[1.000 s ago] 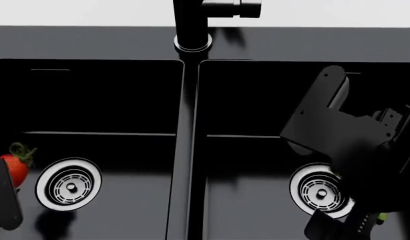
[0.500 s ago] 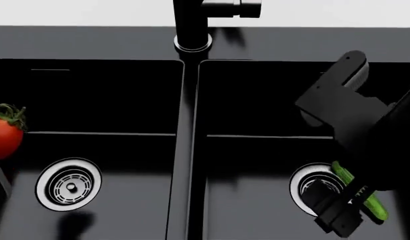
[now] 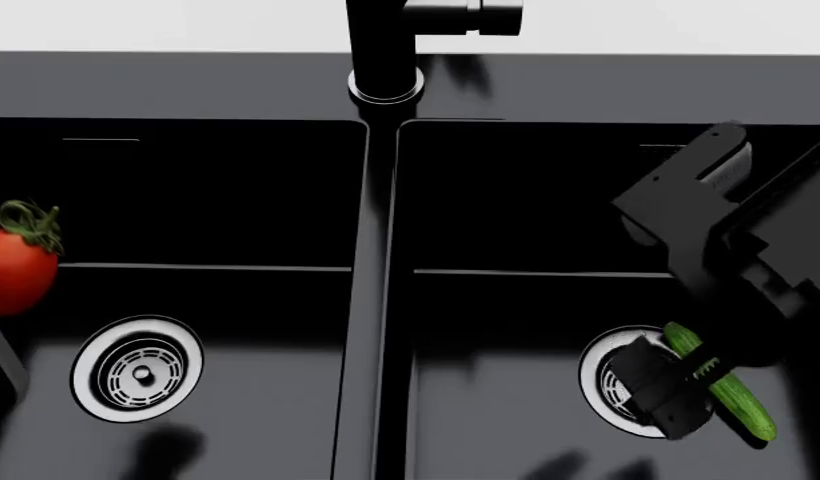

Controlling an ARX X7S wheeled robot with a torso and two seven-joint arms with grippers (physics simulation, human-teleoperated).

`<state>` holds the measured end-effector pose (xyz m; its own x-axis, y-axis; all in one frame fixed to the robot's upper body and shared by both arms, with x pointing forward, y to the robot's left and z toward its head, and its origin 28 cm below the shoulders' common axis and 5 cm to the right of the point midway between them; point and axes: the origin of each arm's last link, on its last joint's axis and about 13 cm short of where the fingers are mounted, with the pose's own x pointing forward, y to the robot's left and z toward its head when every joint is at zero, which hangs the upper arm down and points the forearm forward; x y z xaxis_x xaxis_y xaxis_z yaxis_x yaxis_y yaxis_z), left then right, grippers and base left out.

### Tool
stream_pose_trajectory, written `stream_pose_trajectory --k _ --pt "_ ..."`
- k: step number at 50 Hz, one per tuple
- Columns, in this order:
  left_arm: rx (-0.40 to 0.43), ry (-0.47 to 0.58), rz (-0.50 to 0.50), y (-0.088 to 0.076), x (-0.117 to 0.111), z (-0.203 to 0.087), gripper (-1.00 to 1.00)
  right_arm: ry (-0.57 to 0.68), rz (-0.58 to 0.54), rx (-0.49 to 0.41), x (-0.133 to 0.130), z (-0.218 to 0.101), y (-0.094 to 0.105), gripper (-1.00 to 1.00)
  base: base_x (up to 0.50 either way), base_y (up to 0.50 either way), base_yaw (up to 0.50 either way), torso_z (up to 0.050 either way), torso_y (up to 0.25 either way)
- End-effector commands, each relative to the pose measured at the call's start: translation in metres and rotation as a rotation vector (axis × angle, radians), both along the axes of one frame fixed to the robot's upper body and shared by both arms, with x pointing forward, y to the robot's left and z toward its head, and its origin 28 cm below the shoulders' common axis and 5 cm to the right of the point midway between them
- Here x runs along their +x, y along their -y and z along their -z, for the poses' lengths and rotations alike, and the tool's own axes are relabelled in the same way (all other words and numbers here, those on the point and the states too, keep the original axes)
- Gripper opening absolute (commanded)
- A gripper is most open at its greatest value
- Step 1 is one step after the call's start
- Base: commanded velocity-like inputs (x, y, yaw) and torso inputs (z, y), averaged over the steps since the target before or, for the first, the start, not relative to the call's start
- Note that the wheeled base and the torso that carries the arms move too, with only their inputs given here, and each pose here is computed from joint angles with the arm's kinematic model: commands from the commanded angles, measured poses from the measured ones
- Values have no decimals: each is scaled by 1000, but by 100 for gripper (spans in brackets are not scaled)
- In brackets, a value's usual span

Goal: Pick the vegetables from the sink and place them on the cutting board.

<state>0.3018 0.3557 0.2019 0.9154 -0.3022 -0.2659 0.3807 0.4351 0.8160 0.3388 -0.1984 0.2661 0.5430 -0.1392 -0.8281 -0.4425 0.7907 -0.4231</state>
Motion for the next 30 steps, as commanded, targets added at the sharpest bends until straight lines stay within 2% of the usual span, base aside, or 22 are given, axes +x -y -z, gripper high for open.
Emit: stream_pose_trajectory --k 1,14,30 --pt "-30 -5 2 4 -4 1 -100 -21 39 -23 12 19 4 100 0 0 0 0 0" --pt "-27 -22 -10 12 -9 -5 -100 3 52 36 33 42 13 100 0 0 0 0 0" --pt "-34 -27 -22 15 -3 -3 -100 91 89 47 54 67 21 100 0 0 0 0 0"
